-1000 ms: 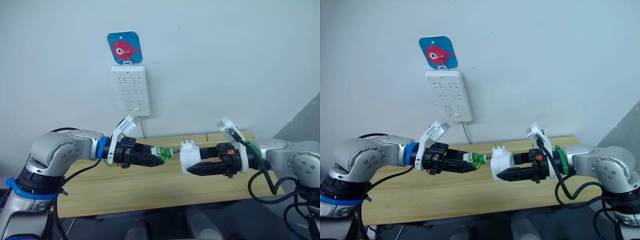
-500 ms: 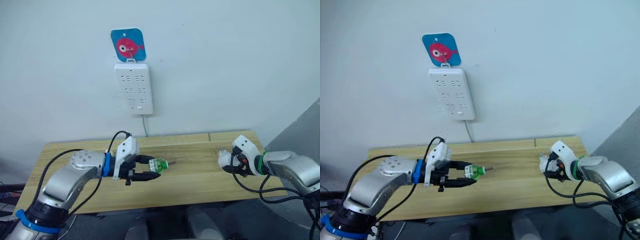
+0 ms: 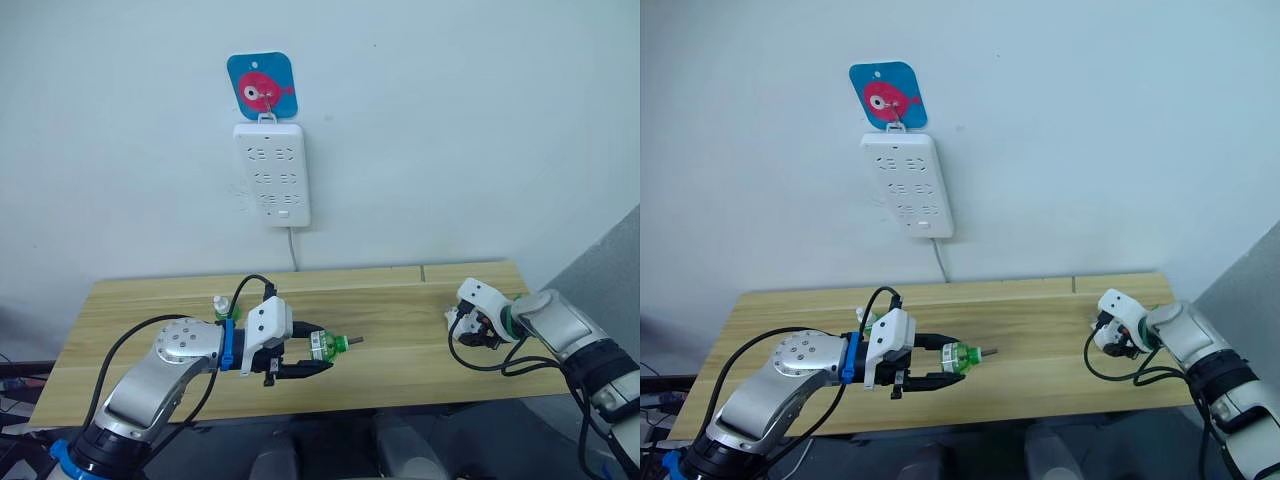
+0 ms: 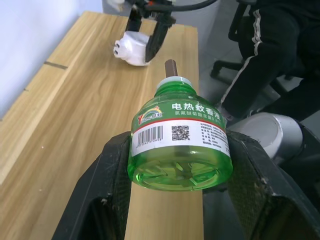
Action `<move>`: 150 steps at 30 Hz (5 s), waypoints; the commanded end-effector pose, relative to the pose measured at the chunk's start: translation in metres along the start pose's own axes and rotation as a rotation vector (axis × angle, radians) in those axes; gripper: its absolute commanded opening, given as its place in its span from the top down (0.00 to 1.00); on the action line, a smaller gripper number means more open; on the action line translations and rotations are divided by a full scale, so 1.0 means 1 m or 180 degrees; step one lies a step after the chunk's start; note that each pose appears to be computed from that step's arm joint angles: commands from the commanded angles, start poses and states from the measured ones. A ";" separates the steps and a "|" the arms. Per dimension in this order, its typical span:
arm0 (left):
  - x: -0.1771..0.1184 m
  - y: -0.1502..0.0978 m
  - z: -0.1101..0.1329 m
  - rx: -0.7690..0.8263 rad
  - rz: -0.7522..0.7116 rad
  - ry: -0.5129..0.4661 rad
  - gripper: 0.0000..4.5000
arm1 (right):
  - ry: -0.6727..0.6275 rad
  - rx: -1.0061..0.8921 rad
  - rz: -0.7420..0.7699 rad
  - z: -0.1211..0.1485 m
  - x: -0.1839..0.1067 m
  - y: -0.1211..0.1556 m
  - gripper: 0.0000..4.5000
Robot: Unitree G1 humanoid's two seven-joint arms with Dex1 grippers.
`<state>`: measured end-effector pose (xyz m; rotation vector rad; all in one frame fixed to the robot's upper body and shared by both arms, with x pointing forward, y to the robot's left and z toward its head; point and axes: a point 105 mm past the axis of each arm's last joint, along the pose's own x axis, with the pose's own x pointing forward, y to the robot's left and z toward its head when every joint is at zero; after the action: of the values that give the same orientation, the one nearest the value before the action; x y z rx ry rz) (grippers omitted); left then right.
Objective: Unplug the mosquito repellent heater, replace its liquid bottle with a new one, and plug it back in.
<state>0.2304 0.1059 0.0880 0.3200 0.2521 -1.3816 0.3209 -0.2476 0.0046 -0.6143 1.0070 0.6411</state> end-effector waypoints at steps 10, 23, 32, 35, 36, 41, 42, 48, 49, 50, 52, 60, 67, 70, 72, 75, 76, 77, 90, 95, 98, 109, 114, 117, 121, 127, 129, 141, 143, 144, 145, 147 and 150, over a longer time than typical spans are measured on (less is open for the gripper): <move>0.000 0.026 0.019 0.0044 0.0424 -0.0410 0.50 | -0.1022 0.0341 -0.0175 0.038 -0.069 0.002 0.00; 0.001 0.044 0.053 0.0004 0.1202 -0.1397 0.50 | -0.3171 0.1455 0.1408 0.118 -0.131 0.117 0.00; 0.007 0.044 0.063 0.0072 0.1300 -0.1515 0.50 | -0.3576 0.2022 0.1956 0.168 -0.135 0.133 0.00; 0.008 0.044 0.067 0.0122 0.1290 -0.1527 0.50 | -0.3573 0.2019 0.2078 0.177 -0.135 0.139 0.00; 0.009 0.043 0.069 0.0146 0.1281 -0.1529 0.50 | -0.3578 0.2004 0.2123 0.180 -0.135 0.141 0.00; 0.012 0.040 0.076 0.0152 0.1247 -0.1557 0.50 | -0.3588 0.2013 0.2199 0.191 -0.133 0.145 0.00; 0.012 0.040 0.077 0.0143 0.1242 -0.1559 0.50 | -0.3603 0.2027 0.2209 0.193 -0.133 0.144 0.00; 0.012 0.040 0.081 0.0126 0.1255 -0.1555 0.50 | -0.3702 0.2106 0.2324 0.200 -0.138 0.142 0.04; 0.012 0.040 0.081 0.0120 0.1266 -0.1553 0.50 | -0.3707 0.2110 0.2355 0.200 -0.138 0.143 0.08; 0.012 0.040 0.081 0.0116 0.1277 -0.1550 0.50 | -0.3703 0.2108 0.2382 0.199 -0.139 0.144 0.13; 0.011 0.041 0.080 0.0109 0.1285 -0.1545 0.50 | -0.3695 0.2119 0.2417 0.199 -0.139 0.145 0.28; 0.013 0.038 0.076 0.0108 0.1262 -0.1504 0.50 | -0.3676 0.2126 0.2561 0.202 -0.141 0.151 0.81; 0.012 0.034 0.070 0.0088 0.1198 -0.1449 0.50 | -0.3643 0.2085 0.2492 0.201 -0.139 0.153 0.81; 0.006 0.035 0.062 0.0185 0.1219 -0.1327 0.29 | -0.3680 0.2104 0.2366 0.201 -0.137 0.147 0.81; 0.004 0.035 0.053 0.0204 0.1235 -0.1147 0.14 | -0.3708 0.2133 0.2240 0.200 -0.135 0.140 0.81; -0.005 0.032 0.034 0.0176 0.1260 -0.0849 0.01 | -0.3703 0.1996 0.1730 0.195 -0.123 0.124 0.81; -0.007 0.032 0.031 0.0162 0.1278 -0.0792 0.01 | -0.3693 0.1931 0.1611 0.193 -0.120 0.122 0.81; -0.011 0.030 0.025 0.0140 0.1271 -0.0685 0.01 | -0.3653 0.1803 0.1259 0.190 -0.109 0.113 0.81; -0.014 0.012 0.010 0.0193 0.1143 -0.0220 0.01 | -0.3062 0.0562 -0.0945 0.163 0.012 0.061 0.81; -0.016 0.014 0.008 0.0162 0.1314 -0.0205 0.01 | -0.2876 0.0686 -0.1002 0.157 0.040 0.057 0.81; -0.016 0.009 0.007 0.0123 0.1320 -0.0184 0.01 | -0.2809 0.0803 -0.0973 0.156 0.051 0.057 0.81; -0.034 0.014 -0.002 -0.0171 0.1805 -0.0156 0.01 | -0.2855 0.1222 -0.0830 0.143 0.062 0.057 0.25; -0.046 0.017 -0.014 -0.0438 0.2133 -0.0173 0.01 | -0.3217 0.0985 -0.0833 0.157 0.041 0.060 0.00; -0.058 0.017 -0.026 -0.0595 0.2381 -0.0139 0.01 | -0.3465 0.0614 -0.0769 0.162 0.017 0.071 0.00; -0.089 0.020 -0.056 -0.0975 0.2955 -0.0008 0.01 | -0.3585 -0.0184 -0.0329 0.162 -0.023 0.111 0.00; -0.128 0.032 -0.095 -0.1228 0.3547 0.0241 0.01 | -0.3177 -0.0903 0.0369 0.154 -0.060 0.162 0.00; -0.135 0.042 -0.103 -0.1276 0.3623 0.0321 0.01 | -0.3003 -0.1031 0.0413 0.154 -0.065 0.168 0.00; -0.135 0.085 -0.138 -0.1368 0.3363 0.0607 0.01 | -0.2571 -0.0873 0.0472 0.154 -0.083 0.177 0.00; -0.129 0.090 -0.138 -0.1320 0.3261 0.0599 0.01 | -0.2489 -0.0755 0.0470 0.151 -0.083 0.176 0.00; -0.126 0.091 -0.138 -0.1302 0.3196 0.0590 0.01 | -0.2461 -0.0703 0.0471 0.151 -0.083 0.176 0.00; -0.122 0.092 -0.138 -0.1260 0.3138 0.0589 0.01 | -0.2441 -0.0664 0.0469 0.150 -0.084 0.175 0.00; -0.117 0.096 -0.137 -0.1169 0.3073 0.0579 0.01 | -0.2403 -0.0665 0.0451 0.150 -0.084 0.174 0.00; -0.111 0.098 -0.135 -0.1069 0.2988 0.0557 0.01 | -0.2363 -0.0647 0.0424 0.148 -0.085 0.173 0.00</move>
<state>0.3151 0.2765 0.0212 0.2198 0.3738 -0.3415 0.2489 -0.0461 0.0971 -0.4270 0.3477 0.9937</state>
